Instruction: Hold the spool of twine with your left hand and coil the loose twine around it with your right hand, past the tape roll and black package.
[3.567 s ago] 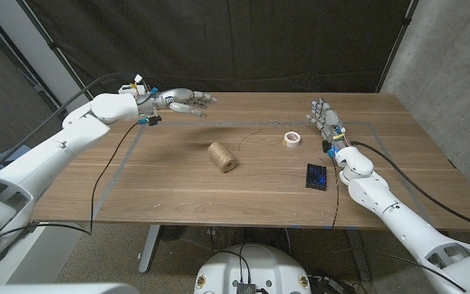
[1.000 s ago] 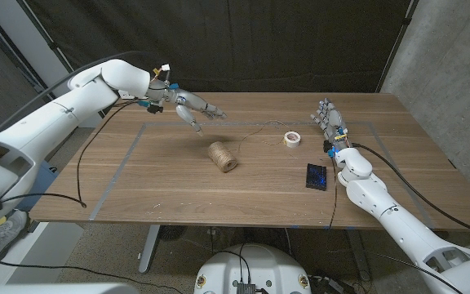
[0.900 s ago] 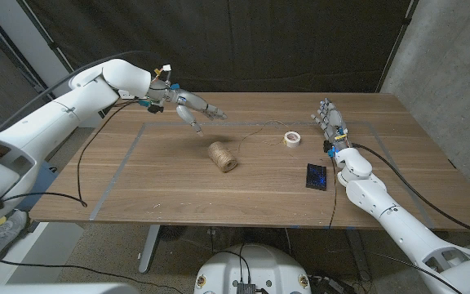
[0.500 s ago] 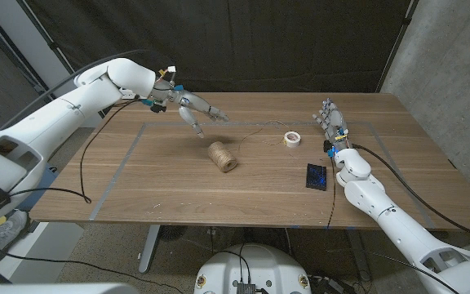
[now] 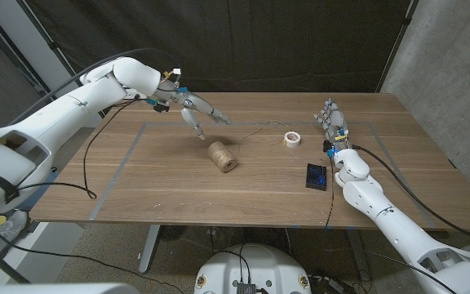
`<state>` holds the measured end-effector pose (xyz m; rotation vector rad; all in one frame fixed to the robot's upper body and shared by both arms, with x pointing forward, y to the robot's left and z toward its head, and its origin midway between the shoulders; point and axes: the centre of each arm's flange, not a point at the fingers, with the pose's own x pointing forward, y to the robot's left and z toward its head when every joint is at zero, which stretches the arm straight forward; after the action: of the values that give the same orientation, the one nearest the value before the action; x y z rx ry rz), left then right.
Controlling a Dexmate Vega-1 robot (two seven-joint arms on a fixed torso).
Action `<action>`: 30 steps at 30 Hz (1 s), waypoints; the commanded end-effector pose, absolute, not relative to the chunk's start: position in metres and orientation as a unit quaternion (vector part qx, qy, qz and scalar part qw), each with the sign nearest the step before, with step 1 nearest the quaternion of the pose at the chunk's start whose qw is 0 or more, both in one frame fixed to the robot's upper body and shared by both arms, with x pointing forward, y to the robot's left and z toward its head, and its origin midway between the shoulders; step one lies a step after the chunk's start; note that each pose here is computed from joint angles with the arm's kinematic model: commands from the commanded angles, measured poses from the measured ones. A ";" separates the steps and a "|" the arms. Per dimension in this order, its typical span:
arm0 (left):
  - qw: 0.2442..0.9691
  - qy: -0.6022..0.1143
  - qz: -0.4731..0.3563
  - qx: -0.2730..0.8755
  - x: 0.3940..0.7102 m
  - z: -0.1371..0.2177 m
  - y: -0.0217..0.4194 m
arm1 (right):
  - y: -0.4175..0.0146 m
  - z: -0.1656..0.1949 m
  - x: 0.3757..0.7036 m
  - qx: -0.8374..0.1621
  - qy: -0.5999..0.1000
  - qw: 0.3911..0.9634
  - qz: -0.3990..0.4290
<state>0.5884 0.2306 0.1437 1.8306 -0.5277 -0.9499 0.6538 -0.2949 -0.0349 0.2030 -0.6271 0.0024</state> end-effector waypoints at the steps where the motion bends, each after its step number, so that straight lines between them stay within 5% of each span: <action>1: 0.460 -0.220 -0.392 0.766 0.594 0.141 0.225 | -0.296 -0.036 0.655 0.108 -0.307 0.945 -0.009; 30: 0.412 -0.209 -0.415 0.784 0.600 0.114 0.206 | -0.308 -0.049 0.653 0.127 -0.305 0.943 -0.027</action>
<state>0.6023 0.2125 0.1243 1.9330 -0.5427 -1.0009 0.6551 -0.3047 -0.0447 0.2482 -0.6229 -0.0416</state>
